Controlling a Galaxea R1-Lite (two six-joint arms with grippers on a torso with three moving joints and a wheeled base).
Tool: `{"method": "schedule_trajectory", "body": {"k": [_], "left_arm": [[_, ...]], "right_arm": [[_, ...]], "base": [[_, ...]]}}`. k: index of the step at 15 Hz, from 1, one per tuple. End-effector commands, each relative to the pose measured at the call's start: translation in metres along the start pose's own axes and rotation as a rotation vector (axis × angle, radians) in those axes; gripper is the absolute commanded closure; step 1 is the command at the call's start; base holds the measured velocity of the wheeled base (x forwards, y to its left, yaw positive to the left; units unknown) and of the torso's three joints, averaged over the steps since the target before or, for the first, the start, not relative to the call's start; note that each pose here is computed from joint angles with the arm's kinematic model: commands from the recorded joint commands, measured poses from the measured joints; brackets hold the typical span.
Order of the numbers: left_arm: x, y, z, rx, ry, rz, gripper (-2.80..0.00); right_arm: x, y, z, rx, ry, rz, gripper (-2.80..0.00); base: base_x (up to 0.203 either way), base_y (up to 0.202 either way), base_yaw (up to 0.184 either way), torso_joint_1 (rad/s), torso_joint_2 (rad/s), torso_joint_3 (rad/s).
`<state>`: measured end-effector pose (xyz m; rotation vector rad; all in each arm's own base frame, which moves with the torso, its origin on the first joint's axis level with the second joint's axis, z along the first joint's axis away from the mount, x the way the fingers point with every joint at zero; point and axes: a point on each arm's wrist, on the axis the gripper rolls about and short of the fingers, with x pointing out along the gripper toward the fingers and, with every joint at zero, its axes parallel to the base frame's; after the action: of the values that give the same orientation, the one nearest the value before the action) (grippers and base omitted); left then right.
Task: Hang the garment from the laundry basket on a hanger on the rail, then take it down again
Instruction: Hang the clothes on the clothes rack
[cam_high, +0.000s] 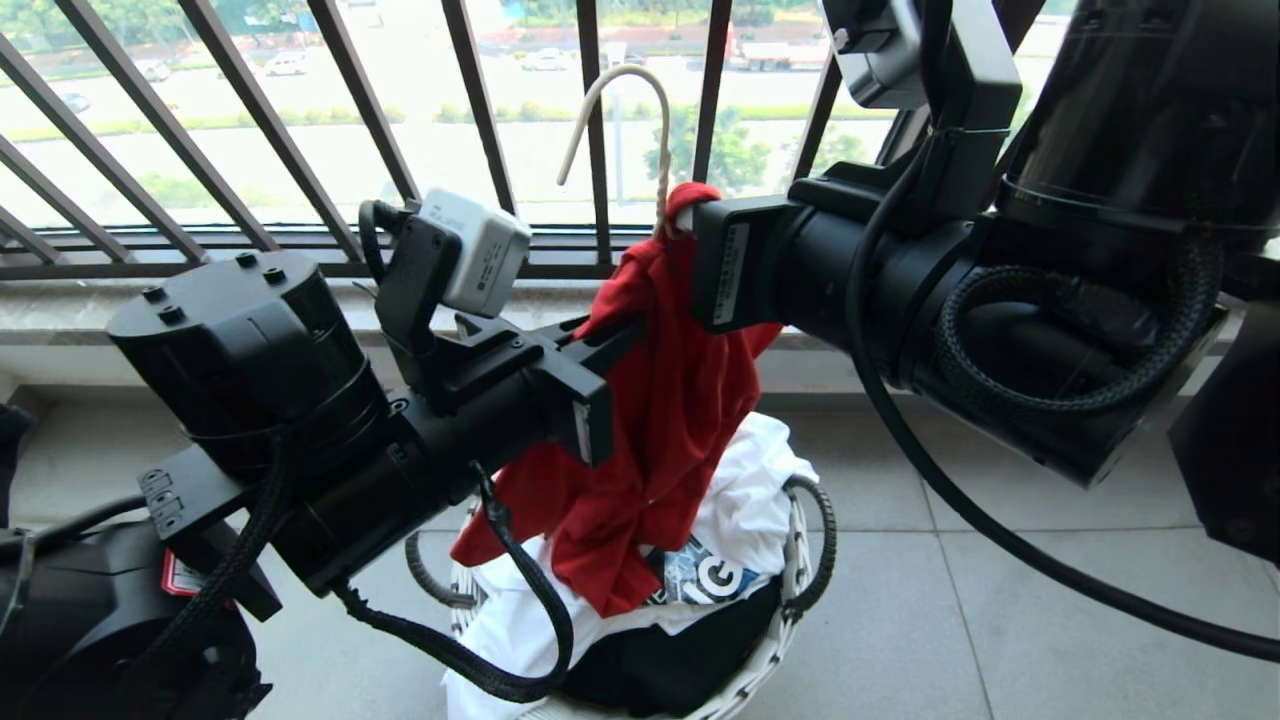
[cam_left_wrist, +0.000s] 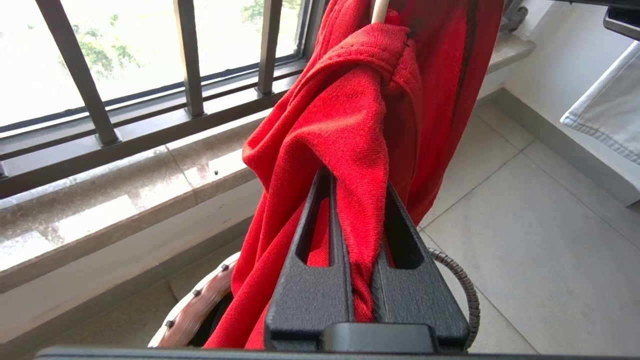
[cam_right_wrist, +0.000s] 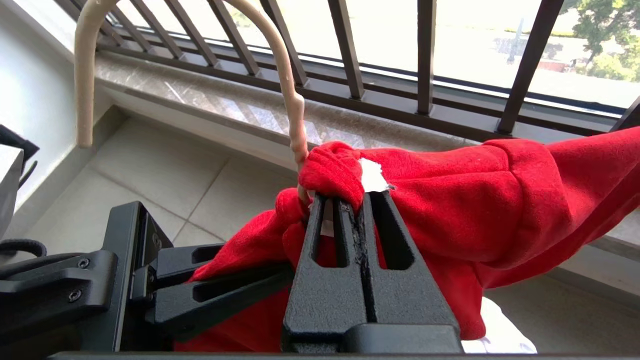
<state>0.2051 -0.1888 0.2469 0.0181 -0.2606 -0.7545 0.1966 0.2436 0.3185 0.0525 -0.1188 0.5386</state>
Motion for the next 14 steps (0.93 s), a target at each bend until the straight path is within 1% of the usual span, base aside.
{"method": "schedule_trajectory", "body": {"k": [1,4,5,9,12,13,14], "left_arm": [[0.001,0.001,0.004,0.001,-0.023,0.017,0.00],[0.001,0.002,0.008,0.002,-0.056,0.027,0.00],[0.001,0.002,0.008,0.003,-0.055,0.037,0.00],[0.003,0.002,0.005,0.003,-0.049,0.035,0.00],[0.002,0.002,0.008,0.003,-0.066,0.037,0.00],[0.002,0.002,0.008,0.003,-0.071,0.038,0.00],[0.002,0.002,0.009,0.003,-0.075,0.038,0.00]], "right_arm": [[-0.001,0.000,0.001,0.001,-0.004,-0.002,0.00],[0.000,0.001,-0.002,-0.006,0.006,0.000,0.00],[0.000,0.003,-0.004,-0.018,0.010,0.006,0.00],[-0.005,0.012,-0.011,-0.032,0.032,0.039,0.00],[-0.006,0.014,-0.014,-0.049,0.042,0.049,0.00],[-0.007,0.015,-0.015,-0.050,0.044,0.051,-2.80],[-0.007,0.015,-0.015,-0.051,0.044,0.052,-2.80]], "base": [[0.000,0.000,0.000,0.000,0.00,0.000],[0.000,0.000,0.000,0.000,0.00,0.000],[0.000,0.000,0.000,0.000,0.00,0.000],[0.000,0.000,0.000,0.000,0.00,0.000],[0.000,0.000,0.000,0.000,0.00,0.000],[0.000,0.000,0.000,0.000,0.00,0.000],[0.000,0.000,0.000,0.000,0.00,0.000]]}}
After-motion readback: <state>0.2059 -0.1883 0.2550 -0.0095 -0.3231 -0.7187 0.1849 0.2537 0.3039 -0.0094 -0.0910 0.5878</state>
